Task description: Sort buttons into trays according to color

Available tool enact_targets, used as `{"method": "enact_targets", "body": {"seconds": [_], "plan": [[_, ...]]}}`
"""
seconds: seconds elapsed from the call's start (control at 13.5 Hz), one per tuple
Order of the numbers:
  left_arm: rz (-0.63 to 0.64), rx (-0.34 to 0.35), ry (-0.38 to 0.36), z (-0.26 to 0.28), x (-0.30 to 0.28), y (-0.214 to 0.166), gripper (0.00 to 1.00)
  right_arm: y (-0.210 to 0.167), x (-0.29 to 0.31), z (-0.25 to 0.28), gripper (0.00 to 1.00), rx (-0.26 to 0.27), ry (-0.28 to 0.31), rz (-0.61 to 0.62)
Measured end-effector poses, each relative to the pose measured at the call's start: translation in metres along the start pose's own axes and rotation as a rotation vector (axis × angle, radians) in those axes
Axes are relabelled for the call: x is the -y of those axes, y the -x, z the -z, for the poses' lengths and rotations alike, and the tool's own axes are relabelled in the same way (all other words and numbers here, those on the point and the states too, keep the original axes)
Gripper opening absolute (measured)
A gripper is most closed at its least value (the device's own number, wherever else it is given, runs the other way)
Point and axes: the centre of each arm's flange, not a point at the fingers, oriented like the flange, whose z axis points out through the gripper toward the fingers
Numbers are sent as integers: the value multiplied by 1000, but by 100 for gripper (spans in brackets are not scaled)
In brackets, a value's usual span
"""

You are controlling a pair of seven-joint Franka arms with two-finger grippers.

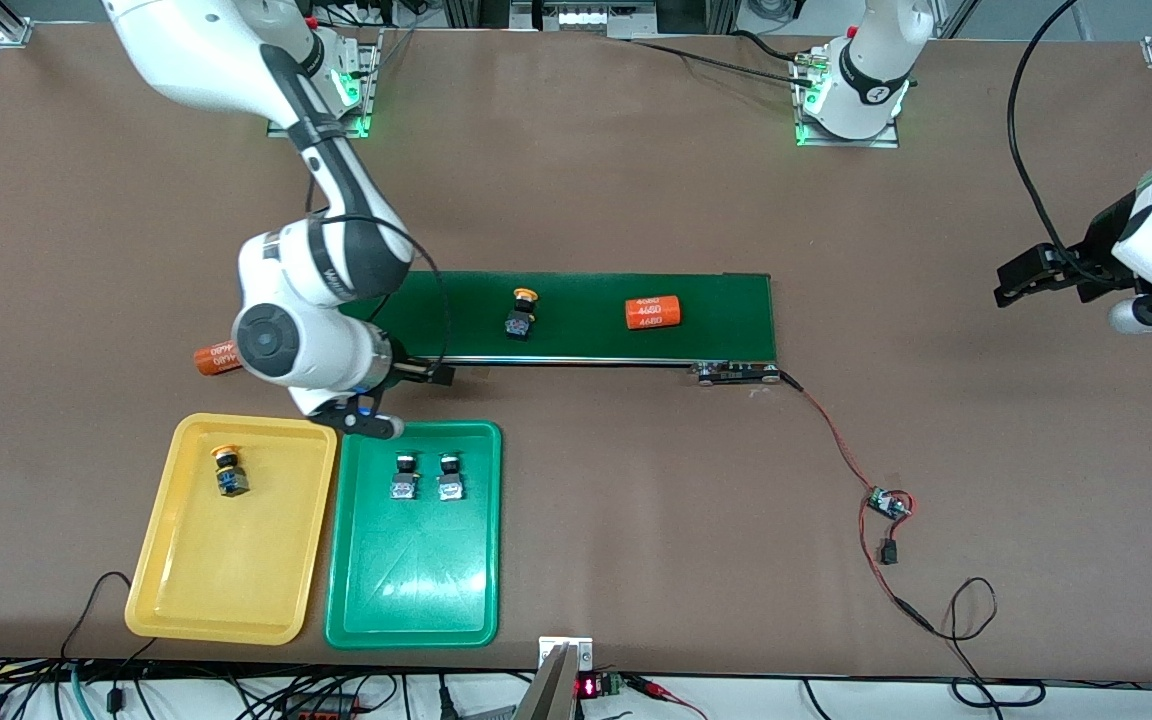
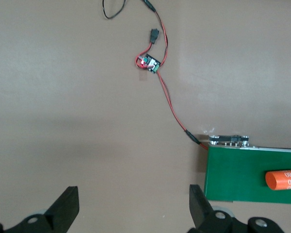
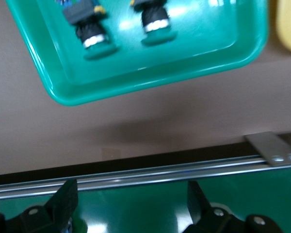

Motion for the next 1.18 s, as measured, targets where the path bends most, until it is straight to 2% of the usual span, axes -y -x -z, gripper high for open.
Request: {"method": "enact_targets", "body": {"seconds": [0.15,0.44,0.74,0.96,1.03,1.18], "plan": [[-3,-3,0,0,2,0,100,12,14,-11,100,-10,7,4],[4,-1,0,-2,20,4,100,25,33,-10,100,-83,71,1],[2,-91,6,21,19,3,100,50,50,-14,100,-157,16,-25],[1,-125,8,39,18,4,100,66,46,-16,100,-190,39,-13],[1,-118,8,38,18,5,100,71,45,-16,100,-199,54,-13],[1,-57,4,34,19,12,100,81,49,-22,100,-213,81,-10]]}}
